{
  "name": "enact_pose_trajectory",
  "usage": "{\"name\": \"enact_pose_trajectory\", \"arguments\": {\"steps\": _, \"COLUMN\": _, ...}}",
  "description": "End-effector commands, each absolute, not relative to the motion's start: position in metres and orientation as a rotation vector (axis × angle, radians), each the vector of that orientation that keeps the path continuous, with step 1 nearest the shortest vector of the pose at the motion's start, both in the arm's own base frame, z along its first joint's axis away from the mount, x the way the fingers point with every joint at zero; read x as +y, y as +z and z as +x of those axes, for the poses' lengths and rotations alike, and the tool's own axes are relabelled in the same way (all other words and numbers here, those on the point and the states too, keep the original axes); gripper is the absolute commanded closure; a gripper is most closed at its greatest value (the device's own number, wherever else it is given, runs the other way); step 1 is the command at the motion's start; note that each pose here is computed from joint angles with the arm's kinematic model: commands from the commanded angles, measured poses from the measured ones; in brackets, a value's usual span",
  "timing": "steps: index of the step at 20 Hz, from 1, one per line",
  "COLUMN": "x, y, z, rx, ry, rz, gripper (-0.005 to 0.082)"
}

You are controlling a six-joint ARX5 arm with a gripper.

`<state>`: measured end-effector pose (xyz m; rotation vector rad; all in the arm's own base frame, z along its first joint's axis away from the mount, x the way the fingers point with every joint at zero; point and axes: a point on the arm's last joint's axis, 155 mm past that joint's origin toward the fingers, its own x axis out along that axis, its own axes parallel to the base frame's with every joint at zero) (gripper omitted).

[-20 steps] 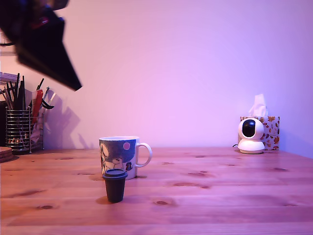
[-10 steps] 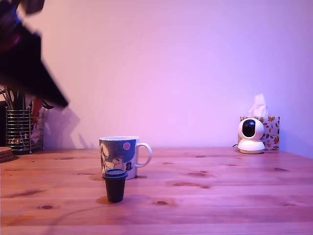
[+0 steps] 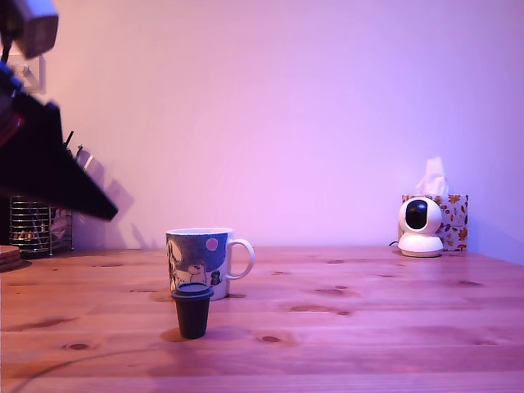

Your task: Pick up the coffee capsules on the table and drop them inside the coffee cup

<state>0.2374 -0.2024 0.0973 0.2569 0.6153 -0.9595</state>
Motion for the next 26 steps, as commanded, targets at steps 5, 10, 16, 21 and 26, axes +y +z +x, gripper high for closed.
{"name": "enact_pose_trajectory", "arguments": {"steps": 5, "x": -0.201, "y": 0.086, "z": 0.231, "rx": 0.652, "ry": -0.964, "rz": 0.253, "gripper": 0.0777}}
{"name": "enact_pose_trajectory", "arguments": {"steps": 10, "x": -0.195, "y": 0.082, "z": 0.233, "rx": 0.666, "ry": -0.931, "rz": 0.273, "gripper": 0.0269}}
{"name": "enact_pose_trajectory", "arguments": {"steps": 16, "x": -0.196, "y": 0.071, "z": 0.239, "rx": 0.653, "ry": -0.955, "rz": 0.349, "gripper": 0.0218}}
{"name": "enact_pose_trajectory", "arguments": {"steps": 21, "x": -0.204, "y": 0.045, "z": 0.248, "rx": 0.696, "ry": -0.975, "rz": 0.339, "gripper": 0.0218}}
{"name": "enact_pose_trajectory", "arguments": {"steps": 26, "x": -0.217, "y": 0.032, "z": 0.260, "rx": 0.665, "ry": -1.010, "rz": 0.321, "gripper": 0.0218}}
